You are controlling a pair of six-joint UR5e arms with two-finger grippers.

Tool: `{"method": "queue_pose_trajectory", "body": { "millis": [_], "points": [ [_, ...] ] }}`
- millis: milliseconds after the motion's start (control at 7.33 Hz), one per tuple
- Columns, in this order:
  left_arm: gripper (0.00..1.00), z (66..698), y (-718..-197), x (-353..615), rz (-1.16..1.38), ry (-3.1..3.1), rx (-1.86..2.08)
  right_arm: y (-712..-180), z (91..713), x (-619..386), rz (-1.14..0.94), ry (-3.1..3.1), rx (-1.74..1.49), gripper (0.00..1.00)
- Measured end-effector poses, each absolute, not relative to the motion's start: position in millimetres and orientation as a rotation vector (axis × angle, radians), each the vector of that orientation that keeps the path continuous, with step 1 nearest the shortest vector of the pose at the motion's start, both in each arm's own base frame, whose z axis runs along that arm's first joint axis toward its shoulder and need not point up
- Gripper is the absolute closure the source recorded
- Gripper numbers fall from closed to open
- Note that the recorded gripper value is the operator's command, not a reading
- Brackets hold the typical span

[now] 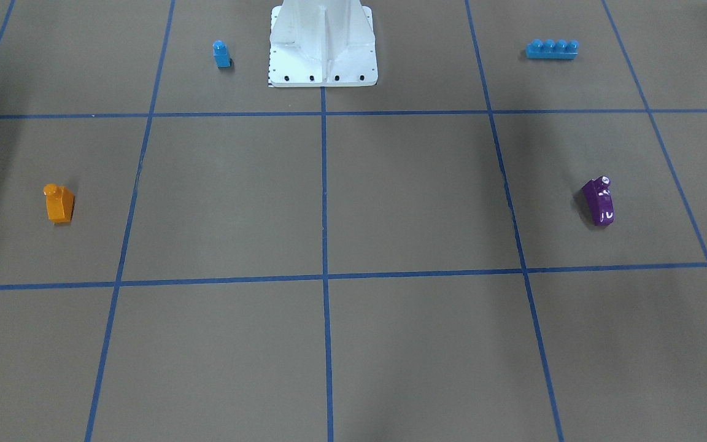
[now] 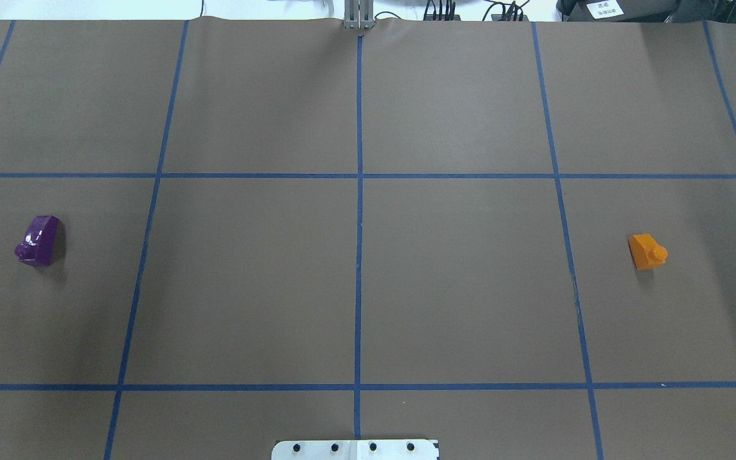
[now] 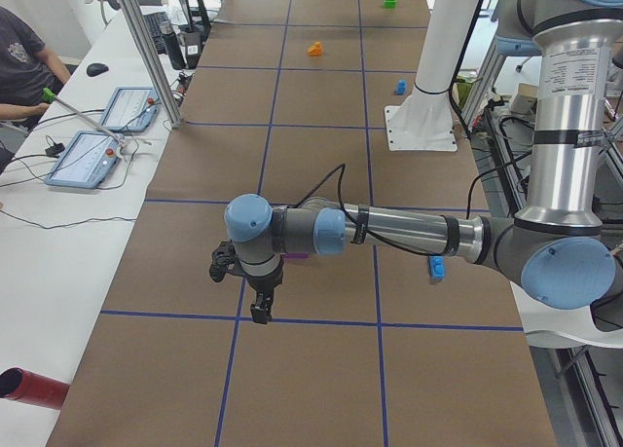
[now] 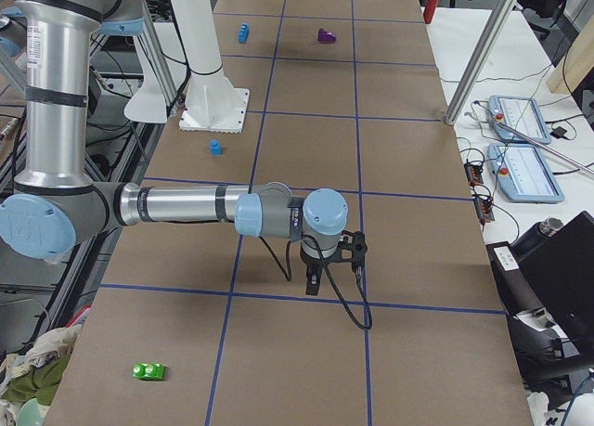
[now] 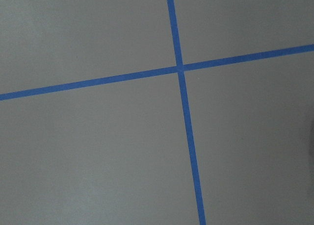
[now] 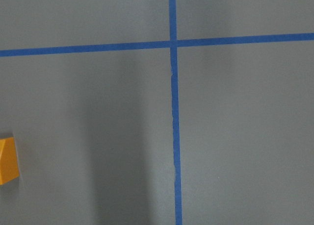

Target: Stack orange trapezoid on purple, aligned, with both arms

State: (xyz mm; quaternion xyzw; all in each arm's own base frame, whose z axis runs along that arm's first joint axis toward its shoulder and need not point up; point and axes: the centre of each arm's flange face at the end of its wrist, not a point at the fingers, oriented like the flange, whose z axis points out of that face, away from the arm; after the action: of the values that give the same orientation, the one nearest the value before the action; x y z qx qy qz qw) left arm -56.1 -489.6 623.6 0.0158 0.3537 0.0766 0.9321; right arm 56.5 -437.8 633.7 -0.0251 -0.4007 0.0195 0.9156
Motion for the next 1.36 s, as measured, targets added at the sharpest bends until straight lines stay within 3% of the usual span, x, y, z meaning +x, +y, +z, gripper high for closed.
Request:
{"method": "queue_pose_trajectory", "body": {
  "millis": [818,1364],
  "points": [
    [0.00,528.2,-506.4,-20.1,0.274,0.738,0.214,-454.0,611.2,55.6,0.022,-0.827,0.017,0.00],
    [0.00,504.7,-482.7,88.9,0.038,0.856,0.075,-466.8,603.6,53.7,0.053,-0.836,0.018,0.00]
  ]
}}
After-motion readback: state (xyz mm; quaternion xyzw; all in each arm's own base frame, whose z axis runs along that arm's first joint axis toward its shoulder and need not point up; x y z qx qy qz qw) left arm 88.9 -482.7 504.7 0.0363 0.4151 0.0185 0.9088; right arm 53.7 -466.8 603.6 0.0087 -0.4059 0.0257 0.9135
